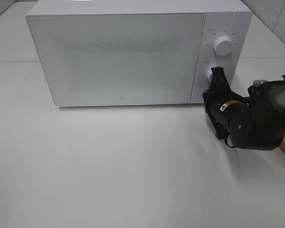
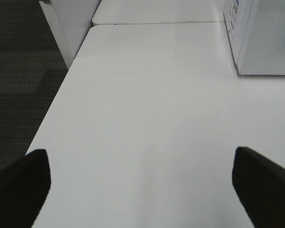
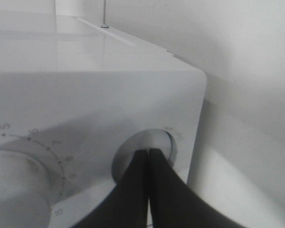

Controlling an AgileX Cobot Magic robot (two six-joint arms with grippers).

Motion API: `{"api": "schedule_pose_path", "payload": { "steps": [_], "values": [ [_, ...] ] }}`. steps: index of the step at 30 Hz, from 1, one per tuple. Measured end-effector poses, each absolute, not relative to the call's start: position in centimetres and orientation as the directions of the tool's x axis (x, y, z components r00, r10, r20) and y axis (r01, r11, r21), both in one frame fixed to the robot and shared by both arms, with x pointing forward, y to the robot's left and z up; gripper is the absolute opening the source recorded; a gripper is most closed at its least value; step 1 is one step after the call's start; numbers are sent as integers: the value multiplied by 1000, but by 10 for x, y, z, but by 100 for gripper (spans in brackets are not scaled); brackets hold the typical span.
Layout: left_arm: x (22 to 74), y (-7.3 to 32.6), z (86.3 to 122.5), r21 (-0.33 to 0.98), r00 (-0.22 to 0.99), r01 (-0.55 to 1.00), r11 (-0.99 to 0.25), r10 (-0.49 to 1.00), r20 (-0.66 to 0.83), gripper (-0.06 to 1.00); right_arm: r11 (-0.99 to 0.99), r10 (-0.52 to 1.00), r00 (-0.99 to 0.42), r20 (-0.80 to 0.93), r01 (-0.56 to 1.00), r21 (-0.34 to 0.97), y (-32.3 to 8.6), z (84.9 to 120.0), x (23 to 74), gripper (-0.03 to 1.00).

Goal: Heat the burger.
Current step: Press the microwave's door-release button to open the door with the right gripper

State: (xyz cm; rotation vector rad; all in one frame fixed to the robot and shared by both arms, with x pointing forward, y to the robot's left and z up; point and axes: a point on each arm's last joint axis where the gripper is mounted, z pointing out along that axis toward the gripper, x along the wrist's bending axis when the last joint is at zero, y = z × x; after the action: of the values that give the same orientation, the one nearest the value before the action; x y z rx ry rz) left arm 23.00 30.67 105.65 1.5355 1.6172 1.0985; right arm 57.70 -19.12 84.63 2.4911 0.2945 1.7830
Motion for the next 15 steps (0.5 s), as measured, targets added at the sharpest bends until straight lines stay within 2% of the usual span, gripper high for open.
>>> {"api": "schedule_pose_path", "payload": {
  "steps": [15],
  "values": [
    [230,307,1057,892,-109,451,-34,990,93,98,-982,181,310,933,101,157,-191,846,580,2]
  ]
}}
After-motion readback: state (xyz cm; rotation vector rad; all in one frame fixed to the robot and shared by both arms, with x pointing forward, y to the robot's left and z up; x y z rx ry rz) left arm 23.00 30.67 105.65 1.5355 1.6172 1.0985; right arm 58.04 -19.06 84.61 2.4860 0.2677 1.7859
